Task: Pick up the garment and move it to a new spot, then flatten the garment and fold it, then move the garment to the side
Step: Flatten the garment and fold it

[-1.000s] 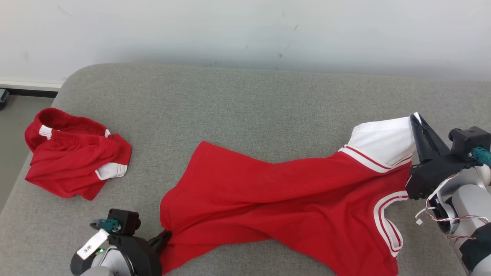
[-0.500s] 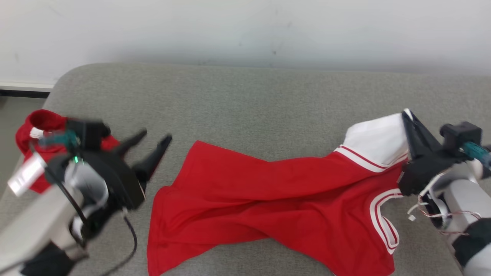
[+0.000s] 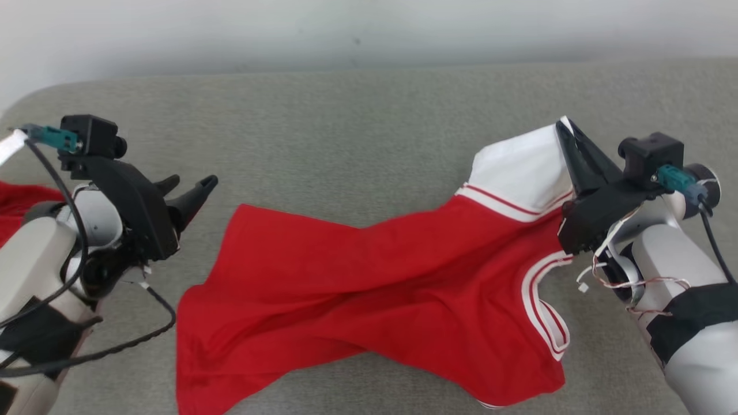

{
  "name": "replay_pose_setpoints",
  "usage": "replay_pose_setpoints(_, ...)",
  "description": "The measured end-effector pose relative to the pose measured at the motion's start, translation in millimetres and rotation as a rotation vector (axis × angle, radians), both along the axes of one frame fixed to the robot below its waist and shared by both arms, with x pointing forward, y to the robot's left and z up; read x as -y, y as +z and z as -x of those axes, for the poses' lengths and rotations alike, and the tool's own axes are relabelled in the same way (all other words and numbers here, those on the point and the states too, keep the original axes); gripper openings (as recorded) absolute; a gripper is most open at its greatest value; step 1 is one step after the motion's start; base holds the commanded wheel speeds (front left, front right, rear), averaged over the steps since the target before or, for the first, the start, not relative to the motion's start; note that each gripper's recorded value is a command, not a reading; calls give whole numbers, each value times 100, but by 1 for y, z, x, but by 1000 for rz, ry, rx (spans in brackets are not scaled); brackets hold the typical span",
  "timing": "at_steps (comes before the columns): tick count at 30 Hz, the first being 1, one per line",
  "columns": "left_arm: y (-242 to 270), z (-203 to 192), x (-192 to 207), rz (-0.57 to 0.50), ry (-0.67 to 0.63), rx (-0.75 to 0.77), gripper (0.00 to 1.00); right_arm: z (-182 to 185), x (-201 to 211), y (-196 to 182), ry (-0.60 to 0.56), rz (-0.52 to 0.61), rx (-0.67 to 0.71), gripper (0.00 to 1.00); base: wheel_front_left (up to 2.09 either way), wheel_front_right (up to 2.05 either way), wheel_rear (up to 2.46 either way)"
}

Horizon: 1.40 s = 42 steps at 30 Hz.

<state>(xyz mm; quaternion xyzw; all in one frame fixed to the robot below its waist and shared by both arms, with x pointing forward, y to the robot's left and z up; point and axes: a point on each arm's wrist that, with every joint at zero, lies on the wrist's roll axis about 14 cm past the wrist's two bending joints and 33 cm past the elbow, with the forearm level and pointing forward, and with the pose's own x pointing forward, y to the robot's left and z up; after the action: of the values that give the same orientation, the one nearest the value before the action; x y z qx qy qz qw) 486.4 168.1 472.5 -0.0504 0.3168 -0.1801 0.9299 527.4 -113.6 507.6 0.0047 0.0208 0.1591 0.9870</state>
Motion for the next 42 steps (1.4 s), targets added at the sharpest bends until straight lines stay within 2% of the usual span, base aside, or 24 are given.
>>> replay_pose_setpoints(9, -44, -16, 24, 47, -3, -212, 100, -13, 23, -14, -42, 24, -25, 0, 0, 0, 0)
replay_pose_setpoints(18, -83, -7, 18, -19, 1, -376, 100, -20, 24, -26, -45, 36, -51, 0, 0, 0, 0)
replay_pose_setpoints(25, -91, -7, 9, -37, 18, -410, 100, -24, 19, -25, -33, 38, -45, 0, 0, 0, 0)
replay_pose_setpoints(33, -94, -9, 18, 28, 44, -434, 100, -26, 21, -33, -36, 46, -66, 0, 0, 0, 0)
replay_pose_setpoints(39, -93, -9, 22, 38, 42, -453, 100, -27, 18, -34, -28, 54, -67, 0, 0, 0, 0)
replay_pose_setpoints(40, -94, -8, 23, 43, 43, -457, 69, -26, 17, -34, -26, 54, -68, 0, 0, 0, 0)
replay_pose_setpoints(42, -94, -6, 24, 44, 37, -468, 0, -26, 16, -35, -25, 53, -69, 0, 0, 0, 0)
